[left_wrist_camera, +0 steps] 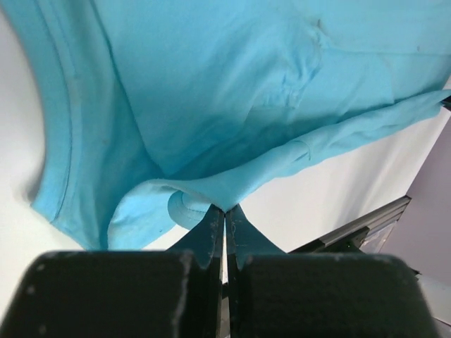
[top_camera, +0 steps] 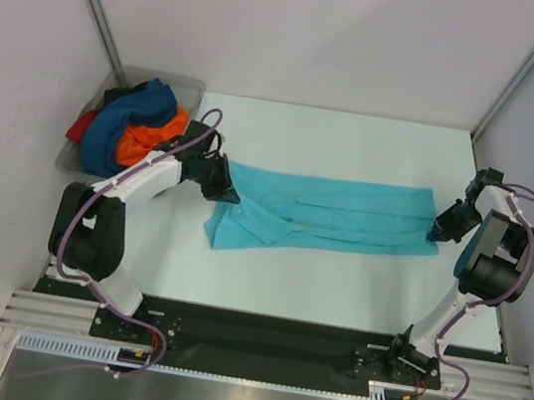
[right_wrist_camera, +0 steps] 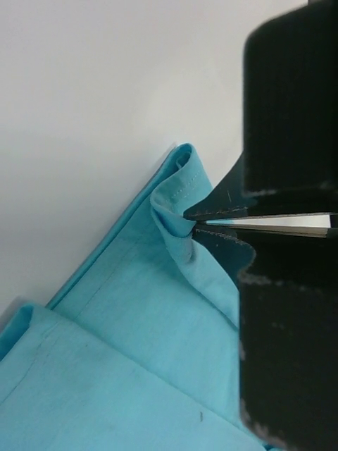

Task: Fold and stack the t-shirts
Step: Fold the tshirt

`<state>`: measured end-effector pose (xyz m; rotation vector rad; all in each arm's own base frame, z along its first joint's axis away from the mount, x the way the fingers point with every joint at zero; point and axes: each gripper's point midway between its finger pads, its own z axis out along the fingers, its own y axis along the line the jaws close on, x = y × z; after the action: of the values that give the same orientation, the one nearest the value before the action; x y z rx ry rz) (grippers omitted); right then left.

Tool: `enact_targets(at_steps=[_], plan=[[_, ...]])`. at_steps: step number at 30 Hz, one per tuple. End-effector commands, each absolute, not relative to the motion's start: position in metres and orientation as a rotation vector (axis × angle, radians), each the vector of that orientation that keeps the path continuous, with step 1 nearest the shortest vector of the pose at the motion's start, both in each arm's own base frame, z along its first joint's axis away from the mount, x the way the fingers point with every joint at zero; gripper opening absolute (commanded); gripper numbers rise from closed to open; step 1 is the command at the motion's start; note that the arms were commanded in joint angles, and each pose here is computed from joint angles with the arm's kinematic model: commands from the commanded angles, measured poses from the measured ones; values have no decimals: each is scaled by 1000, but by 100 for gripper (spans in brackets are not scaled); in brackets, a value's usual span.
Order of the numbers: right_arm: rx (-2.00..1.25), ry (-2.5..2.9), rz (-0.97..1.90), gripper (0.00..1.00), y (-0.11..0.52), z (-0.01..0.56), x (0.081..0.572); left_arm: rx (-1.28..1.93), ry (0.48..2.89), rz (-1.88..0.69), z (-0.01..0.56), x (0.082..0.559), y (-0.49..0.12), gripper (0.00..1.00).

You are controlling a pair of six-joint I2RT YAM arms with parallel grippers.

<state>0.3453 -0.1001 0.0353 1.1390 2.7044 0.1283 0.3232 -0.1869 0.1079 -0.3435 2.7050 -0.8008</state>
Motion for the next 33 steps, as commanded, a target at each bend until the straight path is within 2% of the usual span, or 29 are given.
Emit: enact_targets(at_steps=[1, 11, 20, 27, 33], plan=[[1108, 2675, 139, 6, -105, 48, 360, -270, 2623, -865, 132, 349, -195, 0], [1126, 2643, 113, 2, -115, 54, 369, -255, 2587, -878, 149, 386, -204, 0], [1146, 2643, 140, 1, -122, 48, 375, -247, 2600, -913, 142, 412, -213, 0], [1149, 2624, 157, 2, -125, 47, 392, -273, 2595, -881, 138, 426, -206, 0], [1141, 2647, 175, 9, -120, 38, 397, -300, 2644, -875, 122, 430, -205, 0]])
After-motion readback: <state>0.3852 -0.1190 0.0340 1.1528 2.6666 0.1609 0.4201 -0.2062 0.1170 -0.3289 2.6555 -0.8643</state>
